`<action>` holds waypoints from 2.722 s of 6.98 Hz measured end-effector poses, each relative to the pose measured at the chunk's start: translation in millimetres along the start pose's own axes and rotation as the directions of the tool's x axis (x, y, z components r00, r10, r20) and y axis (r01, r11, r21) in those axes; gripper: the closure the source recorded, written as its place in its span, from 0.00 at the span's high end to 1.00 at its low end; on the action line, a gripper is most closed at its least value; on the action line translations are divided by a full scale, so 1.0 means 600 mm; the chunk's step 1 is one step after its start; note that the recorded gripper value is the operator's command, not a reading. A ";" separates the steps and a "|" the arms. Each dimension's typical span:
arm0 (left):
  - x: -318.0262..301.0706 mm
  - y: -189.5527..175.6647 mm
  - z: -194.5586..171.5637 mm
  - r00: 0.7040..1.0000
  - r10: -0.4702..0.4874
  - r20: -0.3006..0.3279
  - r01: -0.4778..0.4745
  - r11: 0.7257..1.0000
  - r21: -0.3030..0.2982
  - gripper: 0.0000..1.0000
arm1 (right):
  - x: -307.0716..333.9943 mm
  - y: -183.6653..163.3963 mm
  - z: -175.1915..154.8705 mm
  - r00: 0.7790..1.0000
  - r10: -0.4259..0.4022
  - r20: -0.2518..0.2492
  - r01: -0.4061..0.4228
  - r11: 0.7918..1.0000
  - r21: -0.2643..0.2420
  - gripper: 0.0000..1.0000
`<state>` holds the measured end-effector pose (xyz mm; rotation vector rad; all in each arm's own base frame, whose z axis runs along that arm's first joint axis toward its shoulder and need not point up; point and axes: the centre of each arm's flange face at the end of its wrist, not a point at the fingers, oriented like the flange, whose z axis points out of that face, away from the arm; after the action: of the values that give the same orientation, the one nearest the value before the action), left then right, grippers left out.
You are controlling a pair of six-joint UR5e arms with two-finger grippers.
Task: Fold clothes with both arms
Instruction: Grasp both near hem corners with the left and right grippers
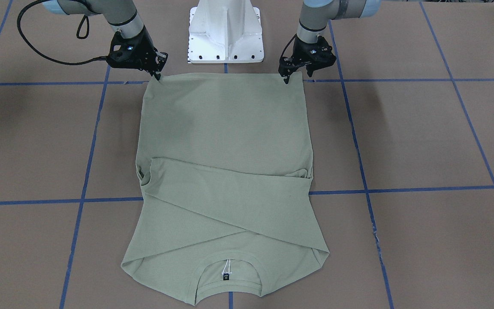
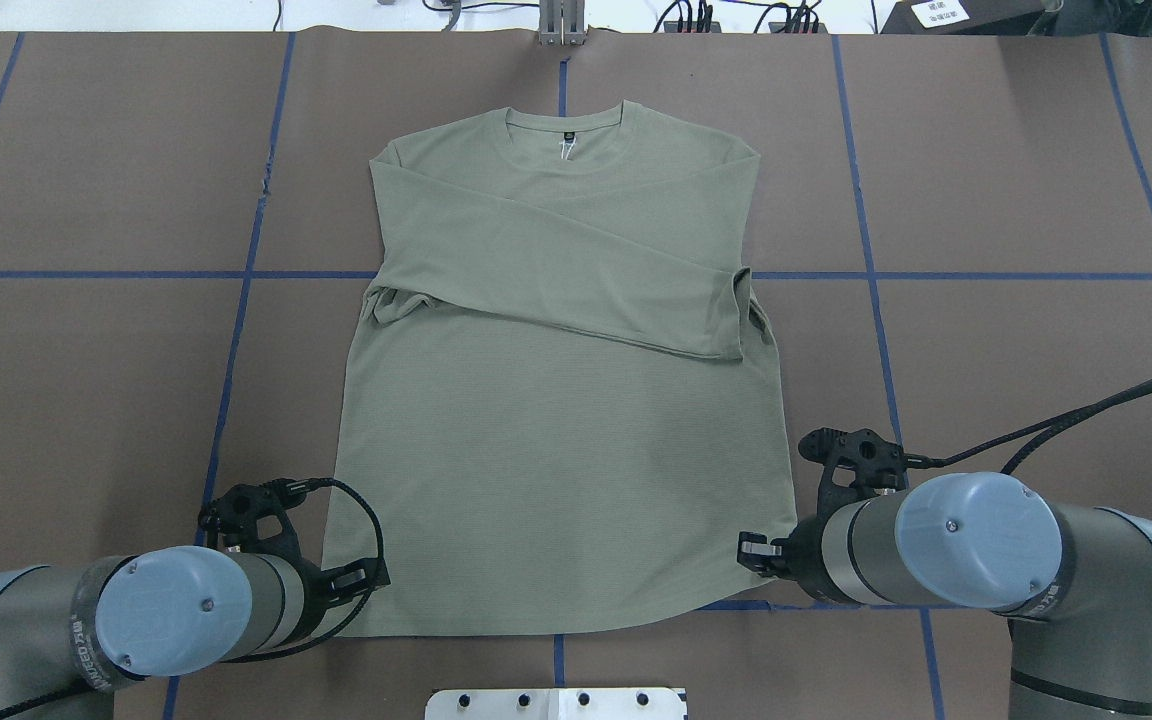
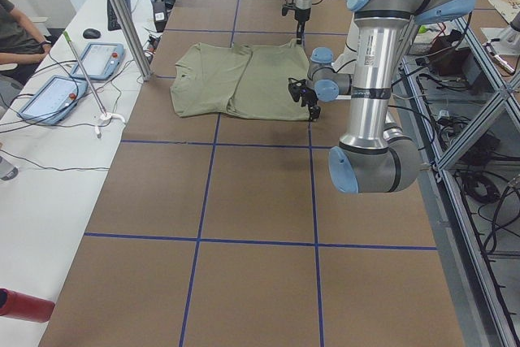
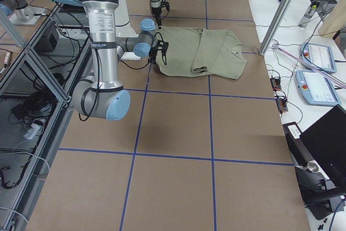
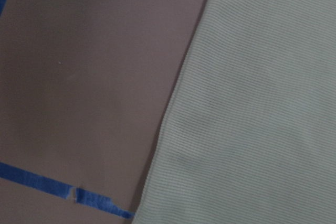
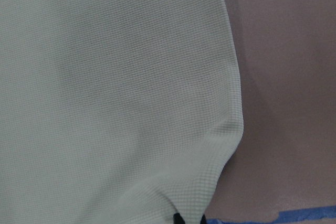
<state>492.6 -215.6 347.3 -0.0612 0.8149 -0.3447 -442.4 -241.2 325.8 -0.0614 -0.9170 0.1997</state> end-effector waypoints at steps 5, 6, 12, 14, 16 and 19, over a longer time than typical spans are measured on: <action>-0.002 0.006 0.009 1.000 0.005 0.010 -0.005 1.000 -0.004 0.74 | 0.002 -0.017 -0.014 1.000 0.015 0.008 -0.015 1.000 0.001 0.00; -0.003 0.008 0.012 1.000 0.007 0.014 -0.006 1.000 -0.006 0.65 | 0.001 -0.017 -0.015 1.000 0.015 0.009 -0.015 1.000 0.001 0.00; -0.002 0.020 0.009 1.000 0.015 0.011 -0.015 1.000 -0.018 0.24 | 0.006 -0.032 -0.022 1.000 0.027 0.009 -0.027 1.000 -0.015 0.00; -0.001 0.021 0.006 1.000 0.016 0.008 -0.016 1.000 -0.020 0.11 | 0.007 -0.034 -0.021 1.000 0.027 0.006 -0.027 1.000 -0.015 0.00; -0.001 0.026 0.006 1.000 0.020 0.007 -0.020 1.000 -0.023 0.00 | 0.008 -0.035 -0.021 1.000 0.026 0.006 -0.026 1.000 -0.014 0.00; -0.016 0.027 -0.020 1.000 0.025 -0.006 -0.025 0.999 -0.029 0.00 | 0.011 -0.040 -0.029 0.999 0.033 0.009 -0.033 0.999 -0.021 0.00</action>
<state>482.2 -196.2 342.9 -0.0770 0.8254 -0.3098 -421.2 -262.9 324.0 -0.0946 -0.9274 0.2211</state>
